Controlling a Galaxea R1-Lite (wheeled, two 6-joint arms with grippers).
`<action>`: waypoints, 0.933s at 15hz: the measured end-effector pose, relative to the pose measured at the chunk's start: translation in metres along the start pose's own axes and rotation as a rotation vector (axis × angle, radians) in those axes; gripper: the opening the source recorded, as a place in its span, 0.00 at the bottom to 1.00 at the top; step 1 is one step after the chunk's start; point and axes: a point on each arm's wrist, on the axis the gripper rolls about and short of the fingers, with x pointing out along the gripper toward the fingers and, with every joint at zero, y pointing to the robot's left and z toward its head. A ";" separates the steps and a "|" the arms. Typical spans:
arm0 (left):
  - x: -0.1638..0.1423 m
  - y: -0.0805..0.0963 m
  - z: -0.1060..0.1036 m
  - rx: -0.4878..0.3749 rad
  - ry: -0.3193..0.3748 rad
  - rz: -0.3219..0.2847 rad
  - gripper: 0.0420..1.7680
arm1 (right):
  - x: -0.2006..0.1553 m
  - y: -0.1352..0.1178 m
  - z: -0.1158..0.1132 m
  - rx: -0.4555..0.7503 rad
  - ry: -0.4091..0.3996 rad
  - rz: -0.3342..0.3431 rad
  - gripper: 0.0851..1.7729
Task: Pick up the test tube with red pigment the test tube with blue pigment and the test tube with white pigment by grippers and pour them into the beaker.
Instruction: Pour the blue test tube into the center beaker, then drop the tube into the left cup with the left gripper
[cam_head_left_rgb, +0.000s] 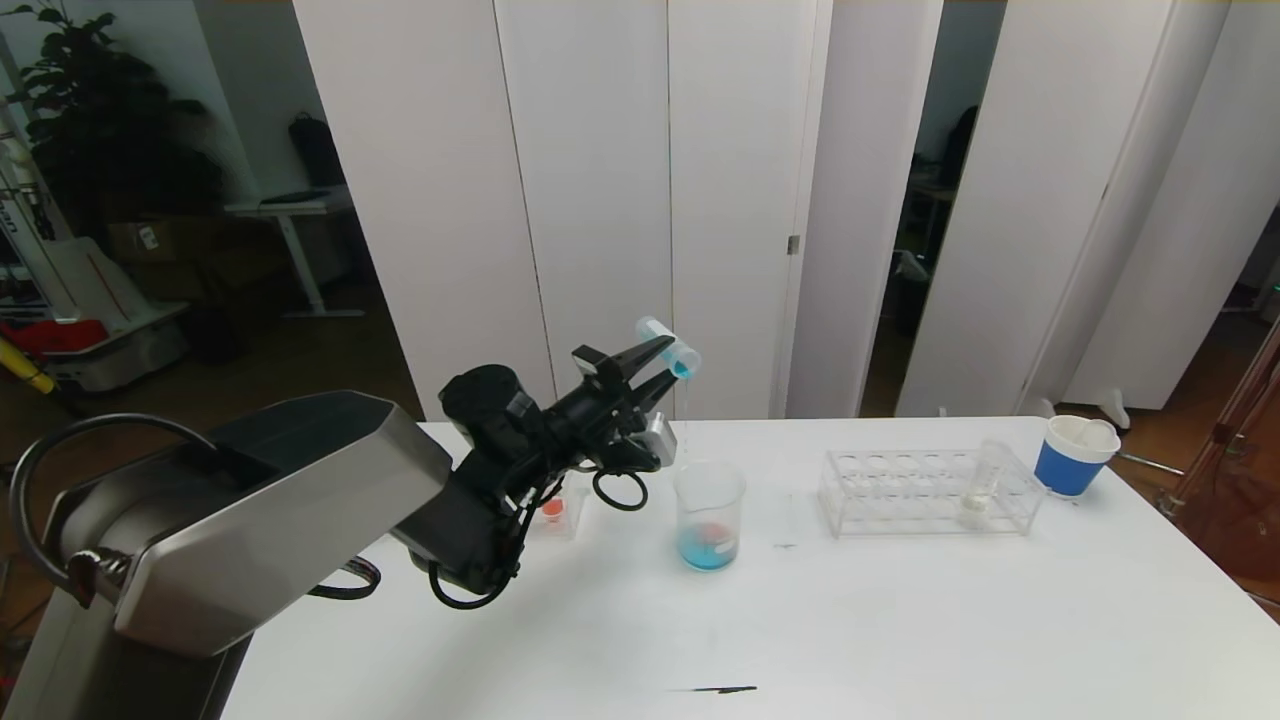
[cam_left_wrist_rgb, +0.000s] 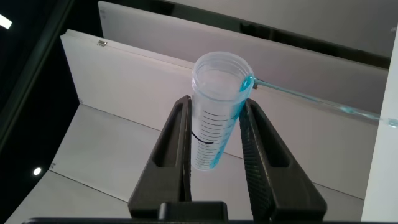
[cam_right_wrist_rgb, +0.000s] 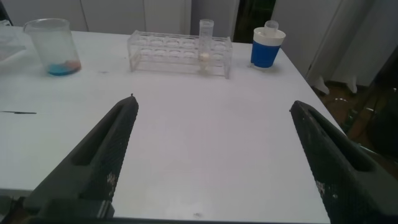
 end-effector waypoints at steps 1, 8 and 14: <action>0.000 0.001 0.000 0.003 0.000 0.001 0.31 | 0.000 0.000 0.000 0.000 0.000 0.000 0.99; -0.001 0.003 0.000 0.013 -0.002 0.003 0.31 | 0.000 0.000 0.000 0.000 0.000 0.000 0.99; -0.001 0.005 0.000 0.038 -0.027 -0.002 0.31 | 0.000 0.000 0.000 0.000 0.000 0.000 0.99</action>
